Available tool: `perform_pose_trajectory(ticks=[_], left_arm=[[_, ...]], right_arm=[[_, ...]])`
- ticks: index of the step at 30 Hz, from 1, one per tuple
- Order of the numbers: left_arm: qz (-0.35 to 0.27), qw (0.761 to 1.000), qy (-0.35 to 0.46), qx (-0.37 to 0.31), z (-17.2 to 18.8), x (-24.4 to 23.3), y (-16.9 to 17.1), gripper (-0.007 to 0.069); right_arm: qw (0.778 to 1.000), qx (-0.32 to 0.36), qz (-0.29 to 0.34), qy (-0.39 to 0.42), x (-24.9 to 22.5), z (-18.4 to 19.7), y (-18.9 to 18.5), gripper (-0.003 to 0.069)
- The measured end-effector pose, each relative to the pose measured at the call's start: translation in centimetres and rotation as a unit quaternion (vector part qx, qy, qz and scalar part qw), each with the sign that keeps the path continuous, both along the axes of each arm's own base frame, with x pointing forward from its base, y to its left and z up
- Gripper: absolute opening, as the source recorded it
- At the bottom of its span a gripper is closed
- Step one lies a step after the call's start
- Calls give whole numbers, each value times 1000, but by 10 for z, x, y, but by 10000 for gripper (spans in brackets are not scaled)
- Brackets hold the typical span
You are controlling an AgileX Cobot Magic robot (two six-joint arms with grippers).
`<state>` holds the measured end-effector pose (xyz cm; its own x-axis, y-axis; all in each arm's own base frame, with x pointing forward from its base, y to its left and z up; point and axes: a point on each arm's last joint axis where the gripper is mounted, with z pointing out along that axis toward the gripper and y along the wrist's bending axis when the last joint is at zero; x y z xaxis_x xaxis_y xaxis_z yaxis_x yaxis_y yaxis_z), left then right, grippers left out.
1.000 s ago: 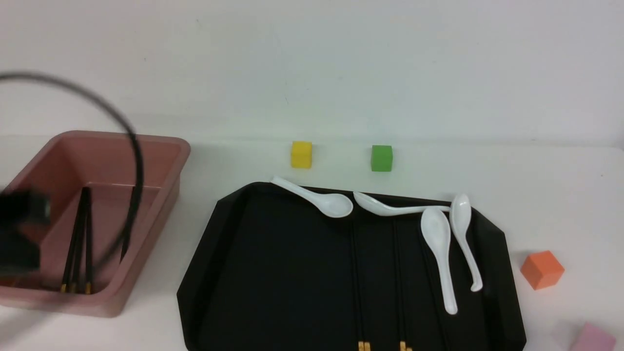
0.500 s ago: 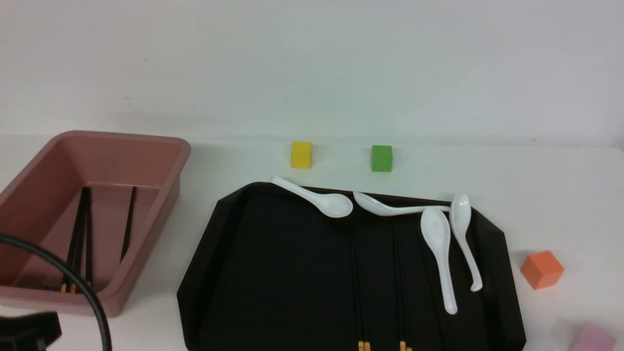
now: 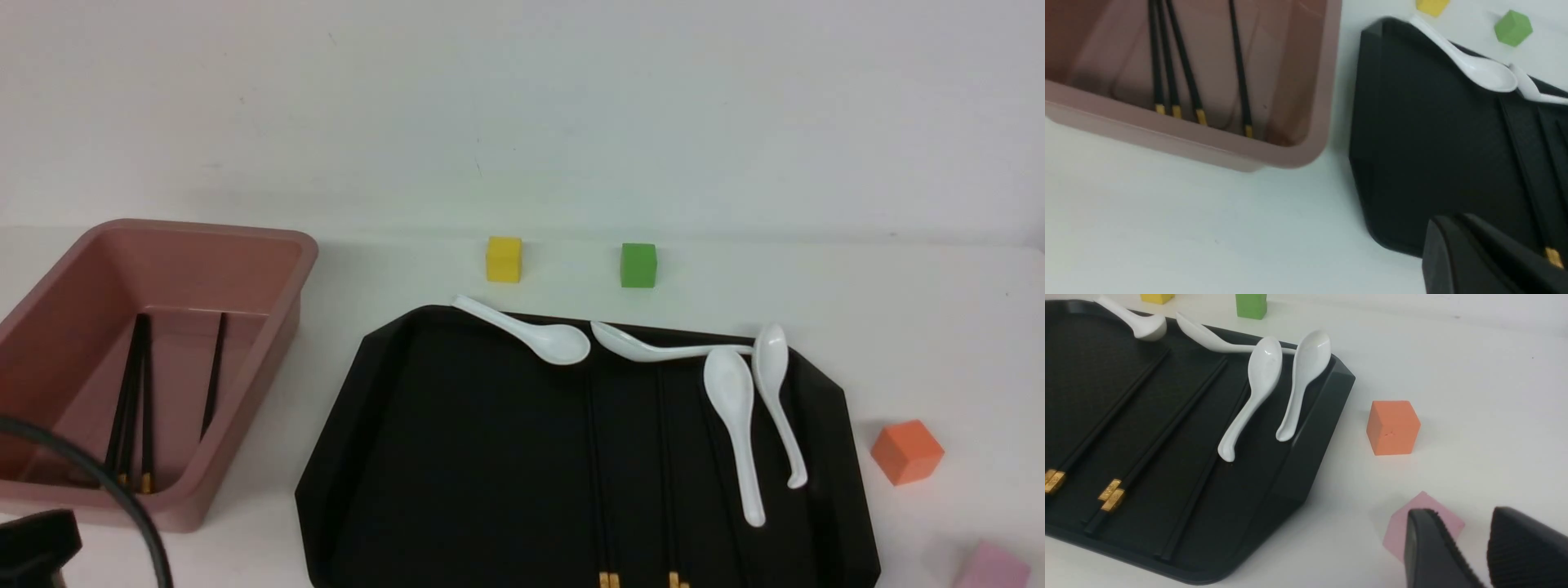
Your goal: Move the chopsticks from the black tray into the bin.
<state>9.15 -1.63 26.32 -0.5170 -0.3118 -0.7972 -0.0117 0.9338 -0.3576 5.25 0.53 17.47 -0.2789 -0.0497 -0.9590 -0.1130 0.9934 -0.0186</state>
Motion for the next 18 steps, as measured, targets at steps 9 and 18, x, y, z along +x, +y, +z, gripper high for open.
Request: perform_pose_trajectory(ticks=[9, 18], left_arm=[[38, 995, -92, 19, -53, -34, 9, -13], [61, 995, -80, 12, -96, -41, 12, -12]], right_arm=[[1000, 0, 0, 0, 0, 0, 0, 240], [1000, 0, 0, 0, 0, 0, 0, 240]])
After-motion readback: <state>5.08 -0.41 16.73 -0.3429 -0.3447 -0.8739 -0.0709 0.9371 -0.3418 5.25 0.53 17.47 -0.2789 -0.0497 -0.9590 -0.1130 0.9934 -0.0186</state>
